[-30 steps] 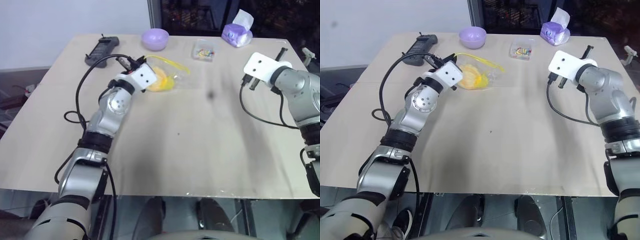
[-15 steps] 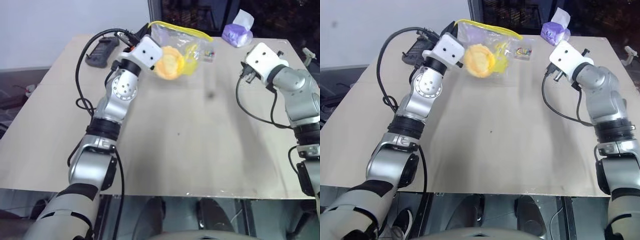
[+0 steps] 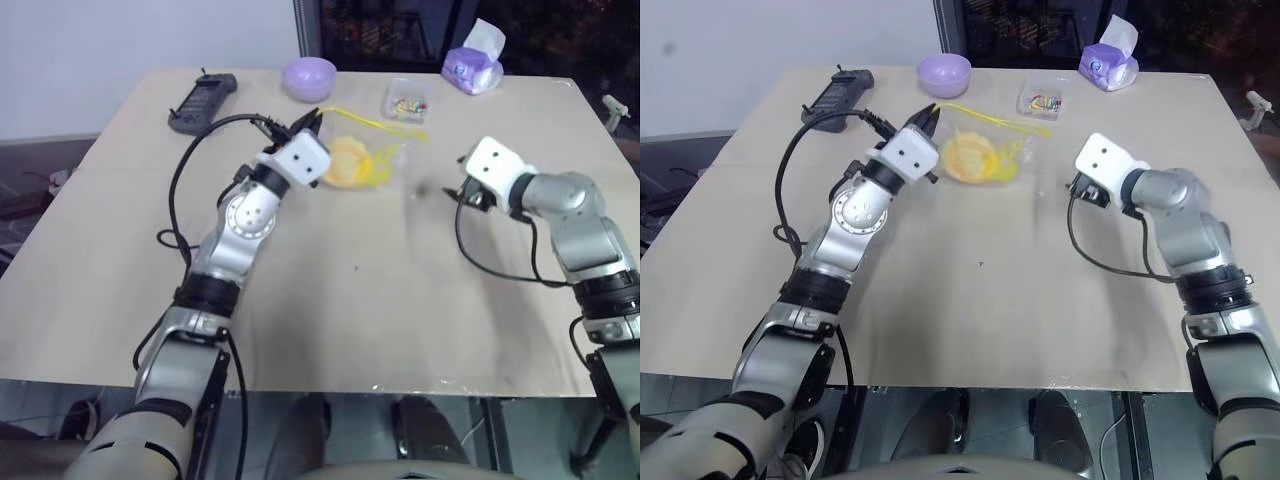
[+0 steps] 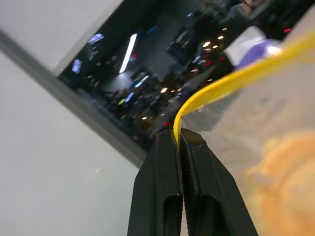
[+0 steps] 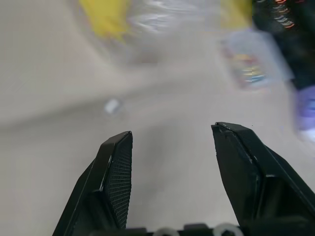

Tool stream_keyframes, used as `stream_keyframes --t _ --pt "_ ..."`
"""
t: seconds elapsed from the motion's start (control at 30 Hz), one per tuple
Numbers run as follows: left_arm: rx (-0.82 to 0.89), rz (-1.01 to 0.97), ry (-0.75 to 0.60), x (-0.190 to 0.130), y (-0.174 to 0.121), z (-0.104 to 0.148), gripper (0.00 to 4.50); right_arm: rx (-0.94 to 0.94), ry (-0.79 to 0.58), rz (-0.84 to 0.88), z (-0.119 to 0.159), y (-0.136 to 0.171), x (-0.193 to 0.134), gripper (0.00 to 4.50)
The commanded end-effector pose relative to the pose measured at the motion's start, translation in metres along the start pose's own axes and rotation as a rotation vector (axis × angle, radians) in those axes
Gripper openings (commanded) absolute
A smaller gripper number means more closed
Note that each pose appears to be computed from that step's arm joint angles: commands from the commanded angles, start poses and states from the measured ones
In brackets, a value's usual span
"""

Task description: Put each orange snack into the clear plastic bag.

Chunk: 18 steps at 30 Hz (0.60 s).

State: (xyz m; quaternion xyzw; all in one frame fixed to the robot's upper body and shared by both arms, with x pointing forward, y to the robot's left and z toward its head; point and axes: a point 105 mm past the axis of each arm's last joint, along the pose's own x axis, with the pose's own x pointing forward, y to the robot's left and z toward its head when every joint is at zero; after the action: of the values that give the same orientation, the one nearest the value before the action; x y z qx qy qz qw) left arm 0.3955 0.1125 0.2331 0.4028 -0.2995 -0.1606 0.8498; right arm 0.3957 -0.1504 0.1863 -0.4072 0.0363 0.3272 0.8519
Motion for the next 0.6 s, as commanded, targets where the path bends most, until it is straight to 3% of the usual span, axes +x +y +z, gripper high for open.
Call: stream_keyframes --t 0.03,0.4,0.6 --pt "-0.002 -0.005 -0.079 -0.004 0.004 0.020 0.00 0.018 -0.052 -0.042 0.015 -0.011 -0.005 2.79" --pt "-0.007 -0.054 -0.094 -0.007 -0.006 0.026 0.00 -0.009 -0.060 -0.092 0.026 -0.026 -0.007 2.79" --pt "-0.006 -0.055 -0.096 -0.005 -0.006 0.027 0.00 -0.061 -0.131 -0.042 0.051 -0.023 -0.010 2.79"
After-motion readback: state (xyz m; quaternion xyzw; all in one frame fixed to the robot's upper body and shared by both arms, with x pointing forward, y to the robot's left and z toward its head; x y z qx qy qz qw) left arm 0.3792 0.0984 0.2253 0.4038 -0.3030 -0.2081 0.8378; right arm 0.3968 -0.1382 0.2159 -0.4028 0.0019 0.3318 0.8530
